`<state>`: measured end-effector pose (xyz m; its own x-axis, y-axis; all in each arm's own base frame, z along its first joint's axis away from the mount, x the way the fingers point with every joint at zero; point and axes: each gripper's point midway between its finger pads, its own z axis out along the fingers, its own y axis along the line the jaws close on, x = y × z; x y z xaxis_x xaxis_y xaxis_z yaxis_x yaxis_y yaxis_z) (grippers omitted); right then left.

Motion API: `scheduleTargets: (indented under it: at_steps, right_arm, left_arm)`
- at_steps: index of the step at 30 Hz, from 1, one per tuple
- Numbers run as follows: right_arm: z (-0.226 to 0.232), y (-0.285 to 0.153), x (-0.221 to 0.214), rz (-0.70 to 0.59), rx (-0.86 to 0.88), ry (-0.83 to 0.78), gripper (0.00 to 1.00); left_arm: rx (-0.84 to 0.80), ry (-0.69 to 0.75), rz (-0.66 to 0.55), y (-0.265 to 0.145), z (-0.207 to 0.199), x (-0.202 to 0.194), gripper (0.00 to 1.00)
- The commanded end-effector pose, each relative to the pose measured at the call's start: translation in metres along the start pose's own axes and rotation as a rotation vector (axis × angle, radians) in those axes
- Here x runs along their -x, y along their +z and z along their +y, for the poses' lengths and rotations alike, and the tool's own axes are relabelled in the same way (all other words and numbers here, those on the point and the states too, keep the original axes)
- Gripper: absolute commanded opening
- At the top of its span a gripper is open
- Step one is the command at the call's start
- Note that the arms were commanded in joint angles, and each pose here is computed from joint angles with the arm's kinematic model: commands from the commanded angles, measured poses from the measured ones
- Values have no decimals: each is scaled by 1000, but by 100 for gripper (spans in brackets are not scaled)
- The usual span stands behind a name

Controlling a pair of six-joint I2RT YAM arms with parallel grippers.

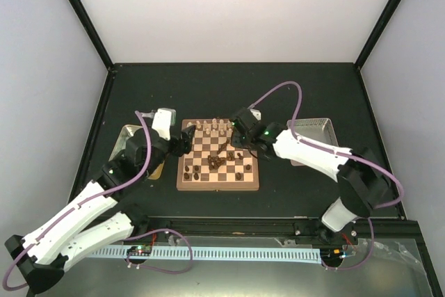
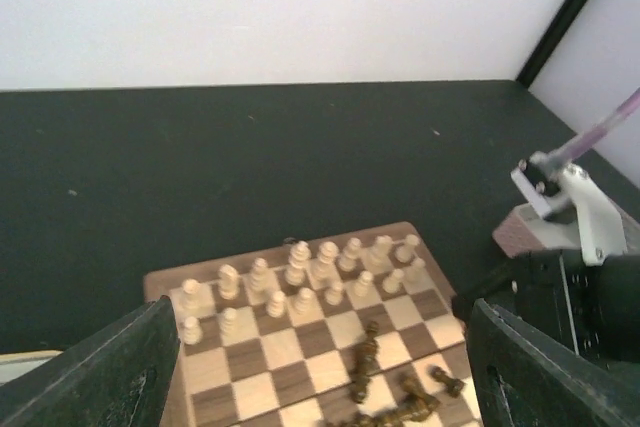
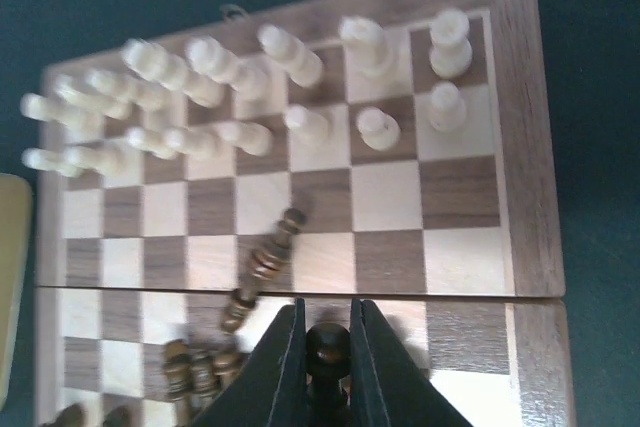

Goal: Set up the chess pieces on the board
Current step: Pick up the chess piece from the chessboard, then place the chess piece on the chessboard.

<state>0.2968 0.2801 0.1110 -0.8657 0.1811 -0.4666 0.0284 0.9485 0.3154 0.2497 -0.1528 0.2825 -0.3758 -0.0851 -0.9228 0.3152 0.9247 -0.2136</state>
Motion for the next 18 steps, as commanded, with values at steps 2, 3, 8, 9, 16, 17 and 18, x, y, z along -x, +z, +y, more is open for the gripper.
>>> scheduleTargets:
  at_steps: [2,3,8,9,16,17,18]
  right_arm:
    - [20,-24,20,-90,135,23,10]
    - [22,-29,21,-96,157,15,10]
    - [38,-55,27,-158,311,-2,10]
    - [43,-62,29,-163,349,4,10]
    - [87,-106,24,-57,630,105,11]
    - [91,-109,22,-40,653,116,11]
    - [94,-113,21,-24,675,125,11]
  left_arm:
    - [-164,-158,5,10,-27,-10,81]
    - [-185,-182,9,12,-30,-14,81]
    - [-348,-239,4,12,-53,-23,81]
    - [-399,-237,5,11,-61,-26,81]
    - [-657,-138,70,7,-106,-38,78]
    - [-660,-122,84,10,-108,-40,77]
    - [-660,-112,92,12,-109,-42,77]
